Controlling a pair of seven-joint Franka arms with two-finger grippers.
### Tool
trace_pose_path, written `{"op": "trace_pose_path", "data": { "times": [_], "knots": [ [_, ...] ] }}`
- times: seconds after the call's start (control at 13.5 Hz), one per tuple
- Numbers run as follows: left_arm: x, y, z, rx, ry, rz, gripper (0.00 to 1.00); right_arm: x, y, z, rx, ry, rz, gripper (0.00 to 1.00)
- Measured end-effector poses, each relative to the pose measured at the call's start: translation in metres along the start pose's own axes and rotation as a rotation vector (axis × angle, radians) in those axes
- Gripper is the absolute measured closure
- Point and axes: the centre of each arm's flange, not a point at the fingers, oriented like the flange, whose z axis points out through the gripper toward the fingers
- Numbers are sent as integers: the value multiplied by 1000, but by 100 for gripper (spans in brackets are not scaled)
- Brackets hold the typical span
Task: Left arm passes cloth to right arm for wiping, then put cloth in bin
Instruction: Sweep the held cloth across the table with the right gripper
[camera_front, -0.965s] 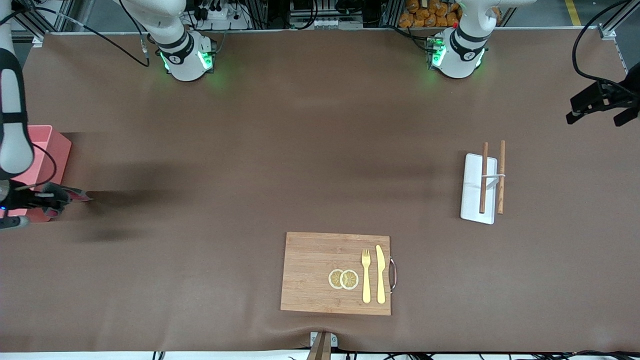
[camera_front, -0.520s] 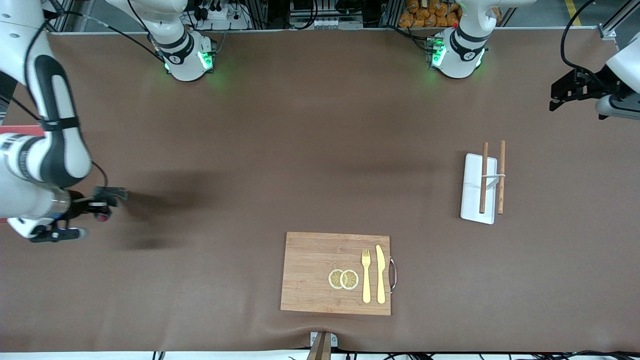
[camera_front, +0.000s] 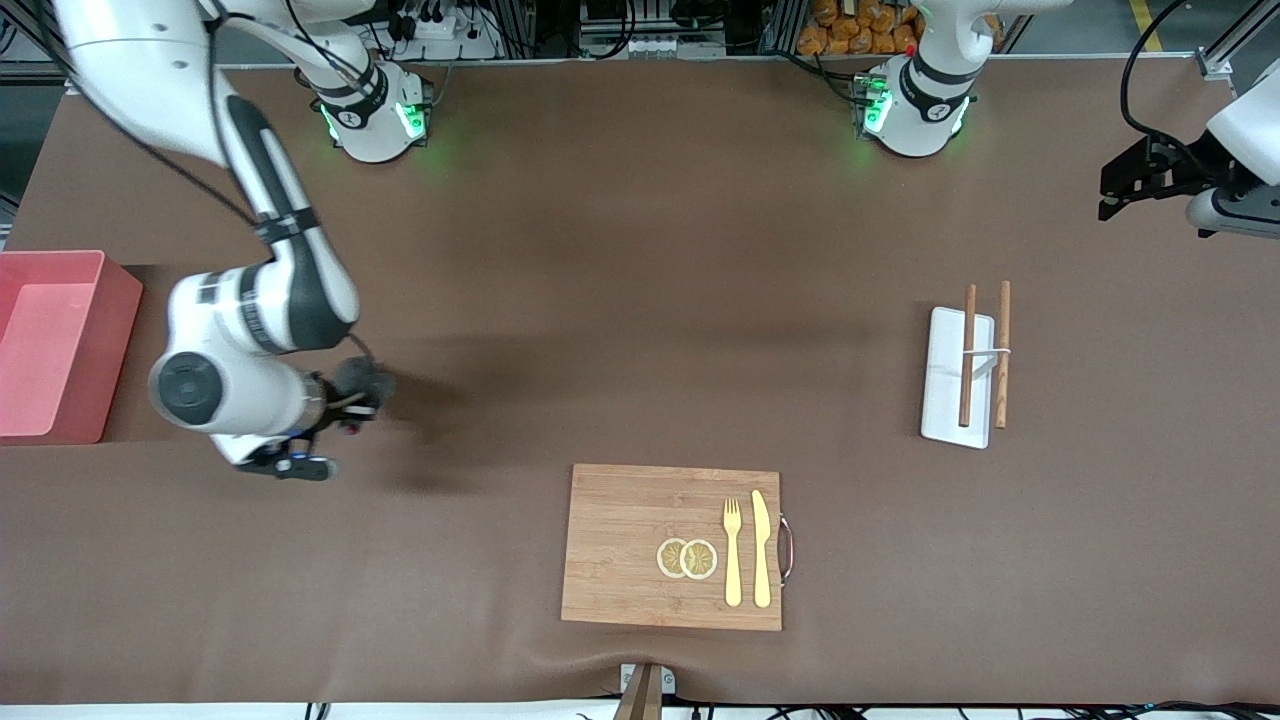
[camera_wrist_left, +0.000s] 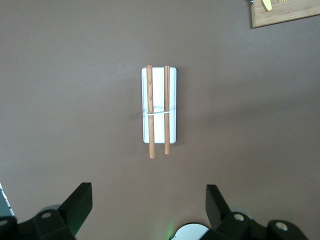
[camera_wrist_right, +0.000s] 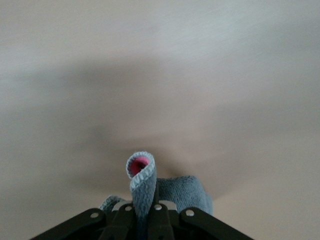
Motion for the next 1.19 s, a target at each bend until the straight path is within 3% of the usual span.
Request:
{"op": "trace_pose_path", "data": {
  "times": [0.37,0.59,0.82,1.19],
  "knots": [
    [0,2,-2,1,5,-33,0,-36,-86,2,78,-16,89,96],
    [5,13,-5,3,31,-100,0,-46,-109,1,86,-1,99,96],
    [7,25,-6,5,39,-121,0,-35,-91,-5,87,10,109,96],
    [8,24,-6,-8,42,-126,0,1,3,-50,118,28,38,96]
  ]
}}
